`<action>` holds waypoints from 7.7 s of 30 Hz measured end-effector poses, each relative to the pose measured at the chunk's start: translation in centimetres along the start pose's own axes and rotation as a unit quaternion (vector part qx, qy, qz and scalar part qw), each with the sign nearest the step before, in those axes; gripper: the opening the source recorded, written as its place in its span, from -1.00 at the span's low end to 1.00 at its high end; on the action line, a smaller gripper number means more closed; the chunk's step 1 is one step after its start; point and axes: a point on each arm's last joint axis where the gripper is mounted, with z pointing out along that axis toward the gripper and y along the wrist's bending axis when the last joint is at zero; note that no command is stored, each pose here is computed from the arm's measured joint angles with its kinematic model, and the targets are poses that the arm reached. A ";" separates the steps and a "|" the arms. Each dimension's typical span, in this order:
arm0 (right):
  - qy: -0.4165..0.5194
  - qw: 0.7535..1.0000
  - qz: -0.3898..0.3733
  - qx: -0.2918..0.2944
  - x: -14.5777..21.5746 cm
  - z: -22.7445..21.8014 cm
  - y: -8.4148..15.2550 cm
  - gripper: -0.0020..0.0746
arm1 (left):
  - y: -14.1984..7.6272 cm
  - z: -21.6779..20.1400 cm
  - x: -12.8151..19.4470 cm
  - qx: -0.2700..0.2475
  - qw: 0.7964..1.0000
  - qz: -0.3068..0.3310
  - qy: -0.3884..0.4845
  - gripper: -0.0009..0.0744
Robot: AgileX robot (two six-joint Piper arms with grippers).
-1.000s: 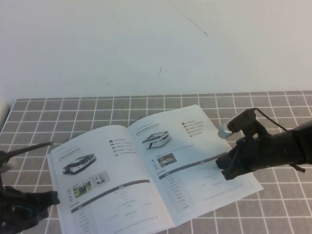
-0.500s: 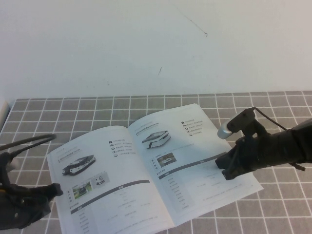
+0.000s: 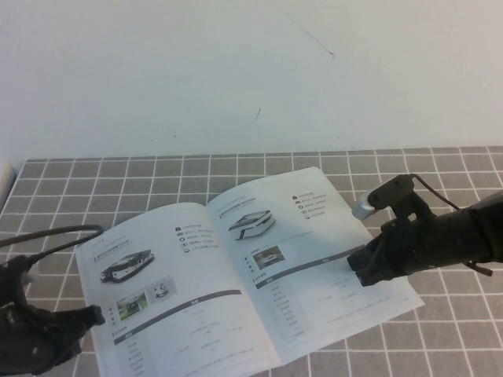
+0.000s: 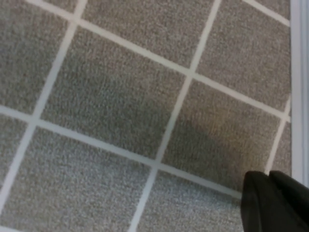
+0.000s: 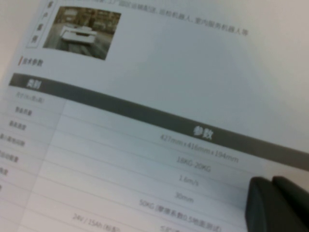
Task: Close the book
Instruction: 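Close the open booklet and leave it lying on the table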
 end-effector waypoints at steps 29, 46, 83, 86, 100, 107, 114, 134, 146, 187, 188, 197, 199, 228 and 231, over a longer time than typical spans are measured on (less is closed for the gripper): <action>0.007 0.999 0.035 -0.016 0.5 1.0 -0.2 -0.95 | -1.4 0.0 -1.7 0.014 0.996 0.081 0.019 -0.99; 0.007 0.999 0.040 -0.016 0.6 1.0 -0.2 -0.95 | -1.2 1.9 -2.0 0.001 0.997 0.066 0.027 -0.99; 0.006 0.999 0.046 -0.019 0.5 1.0 -0.2 -0.95 | -1.7 1.6 -2.9 -0.026 0.991 0.100 0.087 -0.99; 0.006 0.999 0.048 -0.020 0.5 1.0 -0.2 -0.95 | -1.6 1.5 -2.9 -0.031 0.991 0.098 0.087 -0.99; 0.004 0.998 0.055 -0.027 0.6 1.0 -0.3 -0.95 | -1.8 1.6 -3.0 -0.026 0.994 0.078 0.078 -0.99; 0.004 0.998 0.055 -0.027 0.6 1.0 -0.3 -0.95 | -2.6 1.7 -2.7 -0.014 0.993 0.090 0.074 -0.99; 0.004 0.998 0.056 -0.028 0.6 1.0 -0.3 -0.95 | -5.0 1.9 -1.9 0.010 0.993 0.108 0.046 -0.99; 0.005 0.997 0.073 -0.028 0.5 0.9 -0.3 -0.95 | -4.7 0.3 -2.8 -0.091 0.976 0.176 0.088 -0.99; 0.011 0.994 0.092 -0.052 0.2 0.6 0.1 -0.95 | -4.7 0.4 -3.1 -0.091 0.979 0.169 0.071 -0.99; 0.036 0.992 0.007 -0.117 -4.9 6.4 7.4 -0.95 | -4.0 0.3 -4.7 -0.149 0.971 0.185 -0.009 -0.99; 0.037 0.992 0.010 -0.117 -4.9 6.4 7.4 -0.95 | -4.0 0.4 -4.8 -0.146 0.971 0.189 -0.013 -0.99; 0.041 0.992 0.012 -0.119 -4.8 6.5 7.4 -0.95 | -3.6 2.8 -5.7 -0.170 0.970 0.176 0.009 -0.99; 0.040 0.992 0.014 -0.119 -4.9 6.5 7.4 -0.95 | -3.1 3.0 -5.9 -0.172 0.973 0.156 0.014 -0.99; 0.045 0.991 0.033 -0.124 -4.8 6.6 7.3 -0.95 | -4.2 -0.6 -6.3 -0.099 0.982 0.155 0.048 -0.99; 0.044 0.991 0.034 -0.123 -4.8 6.6 7.3 -0.95 | -4.4 -0.6 -6.3 -0.092 0.983 0.151 0.047 -0.99</action>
